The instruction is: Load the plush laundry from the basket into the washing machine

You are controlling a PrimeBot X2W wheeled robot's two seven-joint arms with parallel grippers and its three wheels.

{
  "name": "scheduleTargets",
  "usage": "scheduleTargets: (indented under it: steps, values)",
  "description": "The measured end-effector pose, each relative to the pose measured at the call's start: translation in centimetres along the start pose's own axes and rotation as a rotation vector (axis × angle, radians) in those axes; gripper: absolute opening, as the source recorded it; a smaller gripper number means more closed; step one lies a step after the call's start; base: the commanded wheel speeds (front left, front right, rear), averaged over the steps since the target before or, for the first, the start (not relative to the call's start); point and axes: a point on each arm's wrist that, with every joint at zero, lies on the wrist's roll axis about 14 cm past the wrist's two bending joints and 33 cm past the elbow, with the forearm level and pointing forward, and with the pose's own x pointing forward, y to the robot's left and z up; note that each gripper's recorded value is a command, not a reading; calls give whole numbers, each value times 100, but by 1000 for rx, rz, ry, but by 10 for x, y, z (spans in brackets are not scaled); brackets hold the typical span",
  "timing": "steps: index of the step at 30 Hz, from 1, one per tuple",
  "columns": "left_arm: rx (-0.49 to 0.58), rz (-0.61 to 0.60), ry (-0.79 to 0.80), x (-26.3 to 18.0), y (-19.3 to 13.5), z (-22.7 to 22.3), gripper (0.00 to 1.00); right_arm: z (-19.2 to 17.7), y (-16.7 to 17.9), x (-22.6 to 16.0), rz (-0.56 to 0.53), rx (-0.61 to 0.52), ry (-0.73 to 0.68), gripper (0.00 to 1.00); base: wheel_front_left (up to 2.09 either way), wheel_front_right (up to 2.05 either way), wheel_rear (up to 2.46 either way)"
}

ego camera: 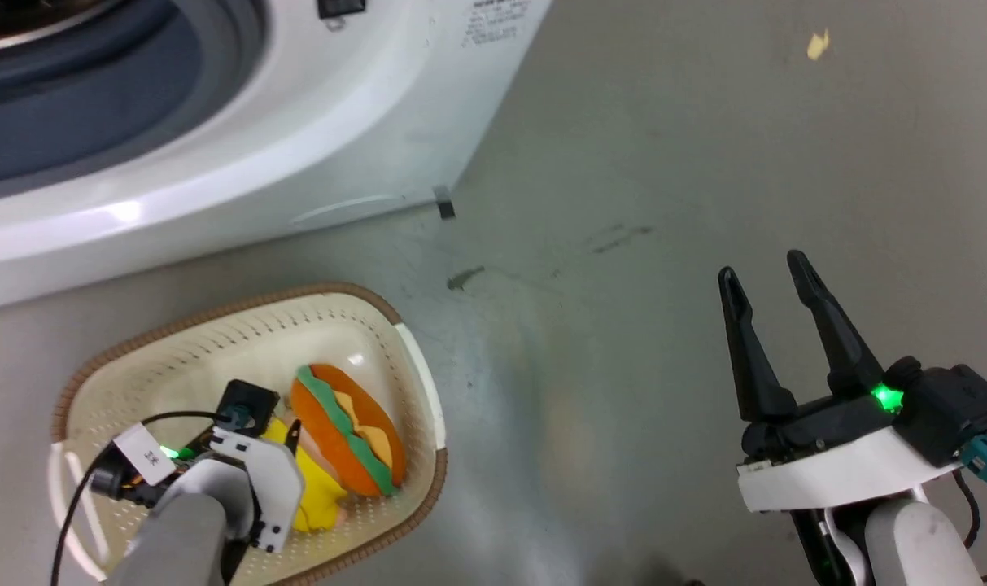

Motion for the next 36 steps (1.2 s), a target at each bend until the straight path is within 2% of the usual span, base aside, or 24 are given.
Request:
scheduleTargets:
  steps: [7, 17, 28, 29, 30, 36]
  values:
    - [33, -52, 87, 25, -3, -23, 100, -11, -9, 5, -26, 17, 18, 100, 0, 0, 0]
    - [112, -209, 247, 51, -38, -60, 100, -32, -17, 8, -56, 32, 61, 100, 0, 0, 0]
    - [156, -248, 323, 85, -29, -75, 100, -52, -26, 13, -85, 41, 100, 100, 0, 0, 0]
    - [164, -254, 335, 87, -29, -78, 46, -53, -26, 15, -84, 40, 98, 100, 0, 0, 0]
    - [165, -260, 345, 89, -30, -81, 0, -53, -26, 16, -84, 40, 96, 100, 0, 0, 0]
    - [167, -271, 374, 96, -26, -93, 0, -49, -30, 22, -89, 36, 75, 100, 0, 0, 0]
